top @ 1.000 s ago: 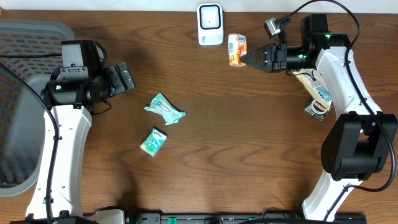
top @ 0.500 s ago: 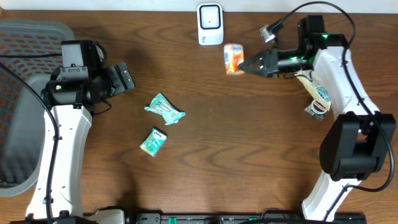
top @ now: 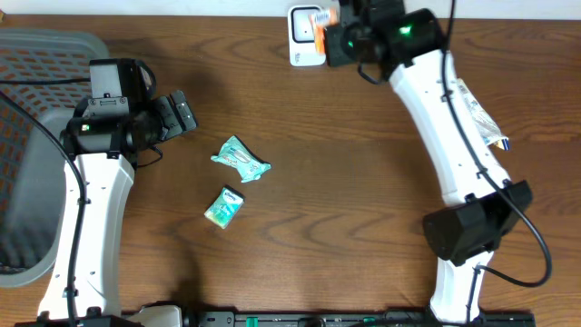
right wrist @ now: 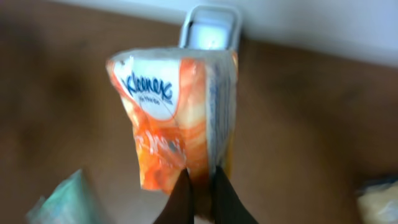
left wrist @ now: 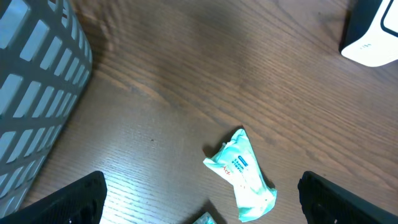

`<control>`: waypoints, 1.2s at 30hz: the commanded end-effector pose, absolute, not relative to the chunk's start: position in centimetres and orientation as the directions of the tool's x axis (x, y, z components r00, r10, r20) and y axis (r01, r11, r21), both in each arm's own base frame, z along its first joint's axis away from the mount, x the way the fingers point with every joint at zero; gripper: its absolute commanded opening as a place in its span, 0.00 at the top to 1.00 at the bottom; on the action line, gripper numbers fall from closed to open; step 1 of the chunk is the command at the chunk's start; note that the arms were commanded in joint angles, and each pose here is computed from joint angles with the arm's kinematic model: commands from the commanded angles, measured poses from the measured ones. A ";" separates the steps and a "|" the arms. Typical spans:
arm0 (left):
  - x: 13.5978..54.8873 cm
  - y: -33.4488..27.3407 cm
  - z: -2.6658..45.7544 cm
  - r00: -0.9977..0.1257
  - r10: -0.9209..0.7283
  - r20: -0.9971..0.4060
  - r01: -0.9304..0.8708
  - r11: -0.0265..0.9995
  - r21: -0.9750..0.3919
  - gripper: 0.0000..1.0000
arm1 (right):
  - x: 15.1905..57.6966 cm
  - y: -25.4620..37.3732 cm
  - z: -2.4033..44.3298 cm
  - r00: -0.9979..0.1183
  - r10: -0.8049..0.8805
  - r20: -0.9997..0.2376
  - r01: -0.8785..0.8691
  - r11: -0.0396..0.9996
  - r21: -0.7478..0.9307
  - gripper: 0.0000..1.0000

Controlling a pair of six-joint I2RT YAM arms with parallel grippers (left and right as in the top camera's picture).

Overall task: Scan the item barcode
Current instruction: 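Raise the Kleenex box in front of the scanner with the right gripper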

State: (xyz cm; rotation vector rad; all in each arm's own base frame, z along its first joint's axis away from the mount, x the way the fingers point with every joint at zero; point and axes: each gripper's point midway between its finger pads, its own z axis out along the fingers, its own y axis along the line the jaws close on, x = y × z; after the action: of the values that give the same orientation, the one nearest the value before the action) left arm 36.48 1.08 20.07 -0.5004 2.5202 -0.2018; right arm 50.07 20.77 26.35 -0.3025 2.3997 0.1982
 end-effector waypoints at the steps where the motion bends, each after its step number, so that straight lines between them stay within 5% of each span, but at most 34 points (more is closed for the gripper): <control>1: 36.5 1.4 20.2 -0.777 -0.379 -0.502 -0.302 0.925 -0.230 0.02 | 53.7 19.3 25.7 -0.631 -0.303 -0.714 -0.143 0.950 -0.277 0.99; 9: 36.5 1.4 20.2 -0.778 -0.379 -0.502 -0.303 0.925 -0.229 0.02 | 59.2 21.7 23.0 -0.484 -0.578 -0.657 -0.079 0.776 -0.625 0.99; 17: 36.5 1.4 20.2 -0.777 -0.379 -0.502 -0.302 0.925 -0.230 0.02 | 62.0 21.9 15.4 -0.498 -0.736 -0.458 -0.126 0.584 -0.802 0.99; 36: 36.5 1.4 20.2 -0.777 -0.379 -0.502 -0.302 0.925 -0.230 0.02 | 61.8 22.2 15.0 -0.505 -0.721 -0.474 -0.115 0.600 -0.791 0.99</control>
State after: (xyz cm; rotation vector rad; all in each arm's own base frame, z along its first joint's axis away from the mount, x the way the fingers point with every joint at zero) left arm 36.48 1.08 20.07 -0.5004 2.5202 -0.2018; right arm 61.95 22.14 13.31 -0.7216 1.9906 -0.9095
